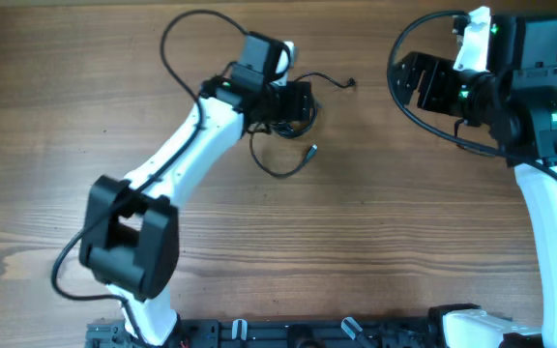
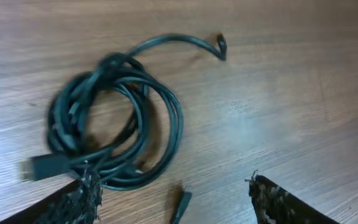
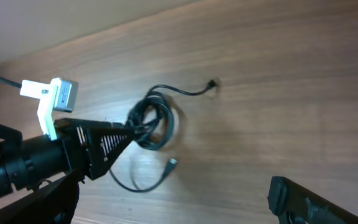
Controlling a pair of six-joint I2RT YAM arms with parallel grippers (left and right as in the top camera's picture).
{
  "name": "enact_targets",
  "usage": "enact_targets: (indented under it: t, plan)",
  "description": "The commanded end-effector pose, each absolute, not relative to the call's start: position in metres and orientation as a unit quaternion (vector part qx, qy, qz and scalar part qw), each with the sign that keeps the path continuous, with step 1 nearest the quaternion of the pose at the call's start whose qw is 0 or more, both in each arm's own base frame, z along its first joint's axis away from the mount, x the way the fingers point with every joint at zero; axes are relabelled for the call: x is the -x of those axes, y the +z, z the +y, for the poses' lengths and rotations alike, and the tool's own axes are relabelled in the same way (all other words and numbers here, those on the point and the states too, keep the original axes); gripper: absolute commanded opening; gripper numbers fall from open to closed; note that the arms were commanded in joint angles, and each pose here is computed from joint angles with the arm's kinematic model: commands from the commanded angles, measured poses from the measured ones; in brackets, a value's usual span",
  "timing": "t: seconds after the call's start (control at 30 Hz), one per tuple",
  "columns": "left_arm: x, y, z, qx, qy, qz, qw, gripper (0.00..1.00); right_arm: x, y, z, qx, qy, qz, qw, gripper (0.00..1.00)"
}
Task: Untangle cables
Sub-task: 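Move the left gripper forward over the black cable bundle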
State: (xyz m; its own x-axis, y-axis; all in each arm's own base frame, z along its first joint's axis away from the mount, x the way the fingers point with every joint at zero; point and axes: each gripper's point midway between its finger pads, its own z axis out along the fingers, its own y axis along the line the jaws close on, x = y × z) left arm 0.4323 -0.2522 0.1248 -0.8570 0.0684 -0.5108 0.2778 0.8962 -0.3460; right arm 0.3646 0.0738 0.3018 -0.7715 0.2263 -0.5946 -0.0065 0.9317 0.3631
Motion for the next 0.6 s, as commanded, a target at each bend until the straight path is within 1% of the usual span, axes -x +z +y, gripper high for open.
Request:
enact_targets:
  t: [0.0,0.07,0.17,0.2,0.23,0.3,0.33,0.4,0.47,0.57]
  plan:
    - [-0.436,0.108,-0.262,-0.110,-0.188,0.943,0.252,0.79,-0.368,0.306,0.071,-0.066,0.166,0.924,0.338,1.00]
    - [-0.439,0.093,-0.257,-0.117,-0.154,0.948,0.253,0.77,-0.368,0.307,0.071,-0.065,0.167,0.923,0.340,1.00]
    - [-0.437,0.067,-0.267,-0.179,-0.136,0.943,0.245,0.72,-0.370,0.308,0.072,-0.065,0.168,0.921,0.345,1.00]
    - [-0.436,0.059,-0.272,-0.193,-0.133,0.941,0.243,0.66,-0.370,0.308,0.072,-0.065,0.168,0.921,0.345,1.00]
    - [-0.436,0.053,-0.275,-0.198,-0.133,0.941,0.241,0.64,-0.370,0.308,0.072,-0.065,0.168,0.921,0.345,1.00]
    - [-0.438,0.043,-0.277,-0.199,-0.129,0.941,0.240,0.57,-0.370,0.308,0.072,-0.065,0.168,0.921,0.345,1.00]
    - [-0.439,0.039,-0.277,-0.199,-0.128,0.942,0.238,0.56,-0.370,0.308,0.072,-0.065,0.168,0.921,0.345,0.99]
    - [-0.442,0.026,-0.272,-0.194,-0.109,0.946,0.237,0.54,-0.370,0.308,0.072,-0.065,0.168,0.921,0.344,1.00]
    - [-0.449,0.019,-0.265,-0.187,-0.084,0.947,0.246,0.56,-0.370,0.308,0.072,-0.066,0.168,0.922,0.343,1.00]
    - [-0.449,0.006,-0.264,-0.176,-0.082,0.952,0.238,0.56,-0.369,0.307,0.072,-0.067,0.169,0.922,0.342,1.00]
